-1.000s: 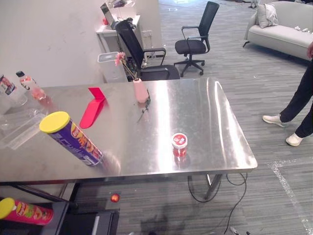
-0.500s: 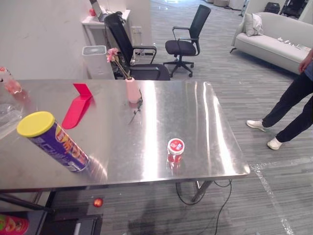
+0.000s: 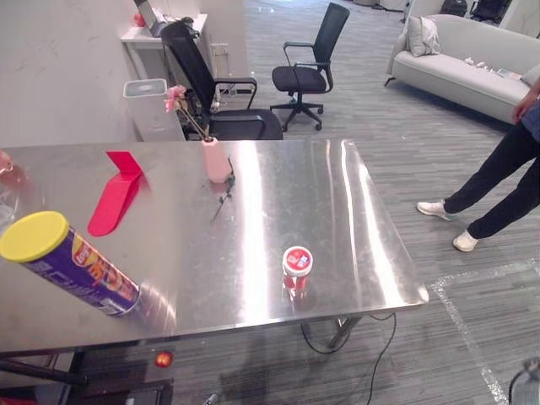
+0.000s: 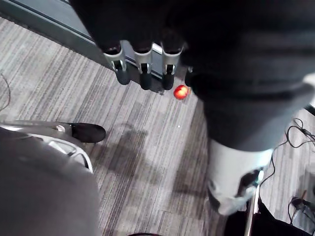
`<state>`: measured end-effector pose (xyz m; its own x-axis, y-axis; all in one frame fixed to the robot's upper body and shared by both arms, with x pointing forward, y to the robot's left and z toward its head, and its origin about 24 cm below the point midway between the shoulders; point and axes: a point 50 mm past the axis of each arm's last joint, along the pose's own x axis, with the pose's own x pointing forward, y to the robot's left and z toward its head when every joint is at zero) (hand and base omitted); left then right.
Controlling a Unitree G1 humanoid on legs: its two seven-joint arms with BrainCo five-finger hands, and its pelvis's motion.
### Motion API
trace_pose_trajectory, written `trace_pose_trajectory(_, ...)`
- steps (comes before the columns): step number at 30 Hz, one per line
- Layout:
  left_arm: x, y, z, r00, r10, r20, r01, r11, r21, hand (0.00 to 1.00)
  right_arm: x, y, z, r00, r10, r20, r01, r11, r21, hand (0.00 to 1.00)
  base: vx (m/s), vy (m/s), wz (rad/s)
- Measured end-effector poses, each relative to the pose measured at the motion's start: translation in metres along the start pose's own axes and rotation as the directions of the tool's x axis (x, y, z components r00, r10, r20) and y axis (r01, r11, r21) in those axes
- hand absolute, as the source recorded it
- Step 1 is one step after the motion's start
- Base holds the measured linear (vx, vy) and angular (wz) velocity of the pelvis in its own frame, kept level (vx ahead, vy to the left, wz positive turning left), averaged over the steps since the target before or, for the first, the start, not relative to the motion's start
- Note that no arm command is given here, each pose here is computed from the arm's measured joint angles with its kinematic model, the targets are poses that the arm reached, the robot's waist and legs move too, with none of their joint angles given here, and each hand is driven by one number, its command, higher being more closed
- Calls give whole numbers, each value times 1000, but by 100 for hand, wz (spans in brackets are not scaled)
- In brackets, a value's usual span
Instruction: Put the gum and the chips on the shelf.
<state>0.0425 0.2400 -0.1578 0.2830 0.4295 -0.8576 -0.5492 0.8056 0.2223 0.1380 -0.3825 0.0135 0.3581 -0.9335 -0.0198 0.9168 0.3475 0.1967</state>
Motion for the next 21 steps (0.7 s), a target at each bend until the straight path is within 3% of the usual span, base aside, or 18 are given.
trace_pose_trajectory(3, -1, -1, -2, 1000, -9, -3, 9, 1000, 19, 0, 0, 34, 23, 979, 179, 95, -182, 983, 21, 0, 17, -19, -4)
trace_pose_trajectory(5, -2, 1, -6, 1000, -7, -14, 8, 998, 55, 0, -11, 62, 32, 922, 368, 118, -373, 928, 18, 0, 8, -28, -4)
trace_pose_trajectory(9, -2, -2, -5, 1000, -17, -11, 18, 998, 62, 0, -20, 84, 40, 813, 570, 114, -574, 819, -5, 0, -22, -21, -6)
trace_pose_trajectory(13, -3, -3, -5, 1000, -23, -8, 23, 996, 83, 0, -42, 114, 49, 591, 802, 92, -804, 594, -12, 0, -39, -14, -3)
trace_pose_trajectory(15, -3, -4, -5, 1000, -26, -1, 26, 994, 109, 0, -58, 126, 52, 447, 892, 65, -892, 450, -44, 0, -31, -17, 5)
trace_pose_trajectory(17, -3, -4, -5, 1000, -27, 0, 26, 994, 110, 0, -69, 134, 54, 349, 936, 48, -935, 351, -56, 0, -18, -16, 6)
trace_pose_trajectory(21, -3, -3, -5, 1000, -27, 6, 26, 992, 122, 0, -80, 141, 53, 249, 968, 31, -968, 250, -33, 0, -16, -14, 13)
